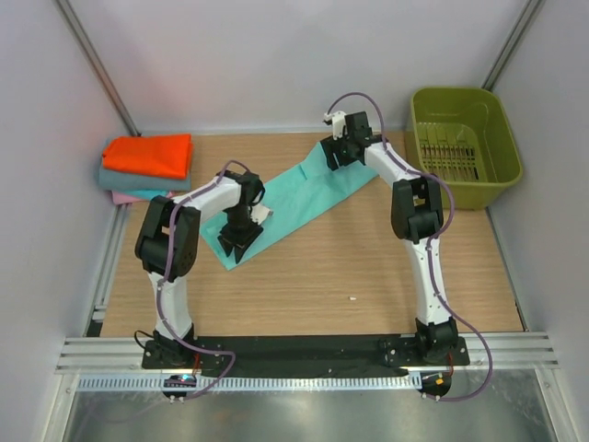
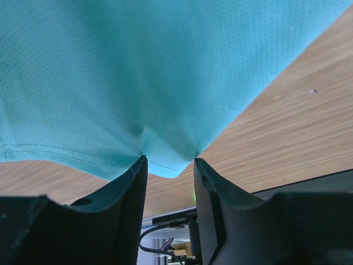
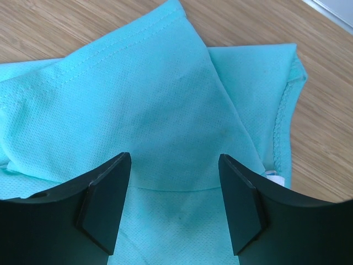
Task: Fold and stack the t-shirts
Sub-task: Fold the tshirt
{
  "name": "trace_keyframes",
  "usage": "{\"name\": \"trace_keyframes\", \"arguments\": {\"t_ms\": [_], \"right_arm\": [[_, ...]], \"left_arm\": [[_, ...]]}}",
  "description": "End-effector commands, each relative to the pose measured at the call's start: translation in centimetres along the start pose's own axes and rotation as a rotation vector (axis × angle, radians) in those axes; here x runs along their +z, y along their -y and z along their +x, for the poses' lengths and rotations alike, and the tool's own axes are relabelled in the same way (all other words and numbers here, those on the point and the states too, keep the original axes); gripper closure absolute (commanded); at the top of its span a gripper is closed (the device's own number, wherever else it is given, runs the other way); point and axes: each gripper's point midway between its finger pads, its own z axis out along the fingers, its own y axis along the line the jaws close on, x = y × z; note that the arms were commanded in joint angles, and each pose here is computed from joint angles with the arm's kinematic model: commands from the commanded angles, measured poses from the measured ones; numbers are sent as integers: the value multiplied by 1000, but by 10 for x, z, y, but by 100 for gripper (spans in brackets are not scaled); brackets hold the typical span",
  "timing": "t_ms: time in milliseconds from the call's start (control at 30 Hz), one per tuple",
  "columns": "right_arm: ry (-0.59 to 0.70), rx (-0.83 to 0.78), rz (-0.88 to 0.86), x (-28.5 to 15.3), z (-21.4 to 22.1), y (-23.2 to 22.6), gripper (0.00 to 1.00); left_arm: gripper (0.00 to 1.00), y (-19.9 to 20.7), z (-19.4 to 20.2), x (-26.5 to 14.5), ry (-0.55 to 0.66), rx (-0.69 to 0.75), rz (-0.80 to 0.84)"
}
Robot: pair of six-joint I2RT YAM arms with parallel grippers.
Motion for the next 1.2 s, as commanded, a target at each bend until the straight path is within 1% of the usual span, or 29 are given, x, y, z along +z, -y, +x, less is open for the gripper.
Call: {"name": "trace_keyframes", "arguments": {"t_ms": [0, 67, 133, 167, 300, 333, 367, 400, 533, 567, 733, 867, 933, 967, 1167], "right_arm": [[110, -3, 42, -32, -50, 7, 29], [123, 7, 50, -46, -57, 9, 28], [120, 22, 54, -53, -55, 10, 28], [132, 25, 56, -64, -62, 10, 28], [116, 56, 48, -82, -56, 6, 27], [91, 67, 44, -81, -45, 4, 27], [82, 69, 42, -83, -41, 3, 27], [74, 69, 41, -84, -38, 2, 27], [8, 82, 33, -76, -11, -1, 27], [2, 89, 25, -76, -9, -3, 27], [-55, 100, 25, -69, 13, -6, 27], [-150, 99, 19, -63, 42, -9, 27], [-177, 103, 13, -61, 53, -11, 27], [-186, 103, 10, -59, 57, -12, 27], [-215, 86, -9, -44, 69, -23, 27]], "left_arm": [[59, 10, 1, -6, 40, 48, -62], [59, 17, 2, -3, 37, 79, -64], [59, 12, 2, -1, 27, 81, -100], [59, 12, 3, 5, -2, 85, -104], [60, 10, -3, 13, -43, 83, -110], [62, 13, -2, 14, -59, 88, -102], [66, 14, -3, 15, -63, 91, -102], [67, 15, -2, 17, -74, 96, -103], [73, 24, 2, 23, -105, 129, -111], [76, 27, 3, 23, -108, 136, -109], [84, 39, 8, 27, -139, 173, -98], [83, 54, 10, 22, -140, 204, -80], [83, 63, 11, 22, -143, 234, -82], [83, 71, 13, 22, -146, 241, -52], [83, 104, 16, 29, -175, 324, -31]]}}
